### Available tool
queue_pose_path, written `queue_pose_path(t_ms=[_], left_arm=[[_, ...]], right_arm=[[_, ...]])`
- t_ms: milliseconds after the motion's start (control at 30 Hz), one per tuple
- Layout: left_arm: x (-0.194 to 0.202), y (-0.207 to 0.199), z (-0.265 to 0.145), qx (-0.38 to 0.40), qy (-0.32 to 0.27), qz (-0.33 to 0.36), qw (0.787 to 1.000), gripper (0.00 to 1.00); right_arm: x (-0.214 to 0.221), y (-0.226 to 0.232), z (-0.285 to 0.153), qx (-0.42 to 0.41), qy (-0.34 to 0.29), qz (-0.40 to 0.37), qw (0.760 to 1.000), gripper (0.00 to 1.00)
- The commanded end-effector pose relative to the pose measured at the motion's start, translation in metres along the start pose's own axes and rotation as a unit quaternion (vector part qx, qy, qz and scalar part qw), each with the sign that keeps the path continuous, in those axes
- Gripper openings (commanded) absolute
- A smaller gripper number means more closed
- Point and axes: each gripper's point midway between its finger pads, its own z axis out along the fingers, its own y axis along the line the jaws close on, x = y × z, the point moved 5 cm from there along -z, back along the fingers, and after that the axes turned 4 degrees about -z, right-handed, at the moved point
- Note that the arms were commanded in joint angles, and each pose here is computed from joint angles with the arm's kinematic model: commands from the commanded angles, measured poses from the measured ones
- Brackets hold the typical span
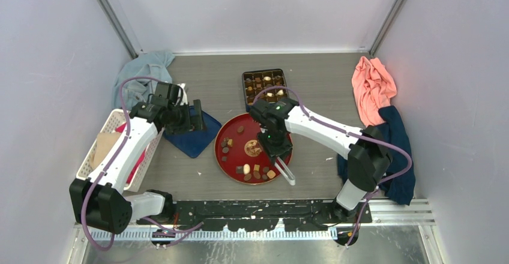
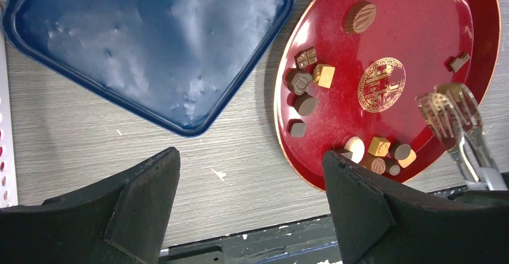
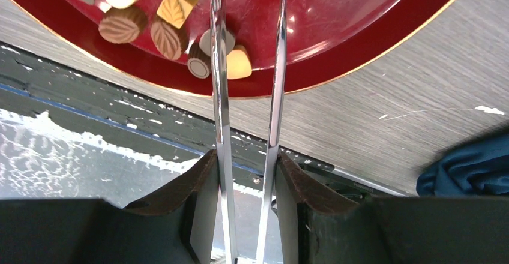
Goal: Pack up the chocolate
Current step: Pick up the fake chocolate from the plate, then place the fake chocolate in the packing box.
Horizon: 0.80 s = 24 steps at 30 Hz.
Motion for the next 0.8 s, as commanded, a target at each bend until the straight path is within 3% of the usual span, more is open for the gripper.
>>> queue_pose_path(t_ms=[0, 300, 767], left_arm=[[-0.007, 0.0, -0.005, 0.002, -0.024, 0.003, 1.0, 0.89], [-0.014, -0.001, -0.001, -0.001, -0.028, 0.004, 1.0, 0.89], [-0.032, -0.006, 0.013, -0.005, -0.022, 0.015, 1.0, 0.89]], right_arm=[[-0.014, -0.011, -0.034, -0.007, -0.054, 0.012, 0.998, 0.22], [-0.058, -0.047, -0.054, -0.029, -0.092, 0.102, 0.99, 0.23], [-0.121, -0.085, -0.054, -0.03, -0.118, 0.169, 0.978, 0.23]])
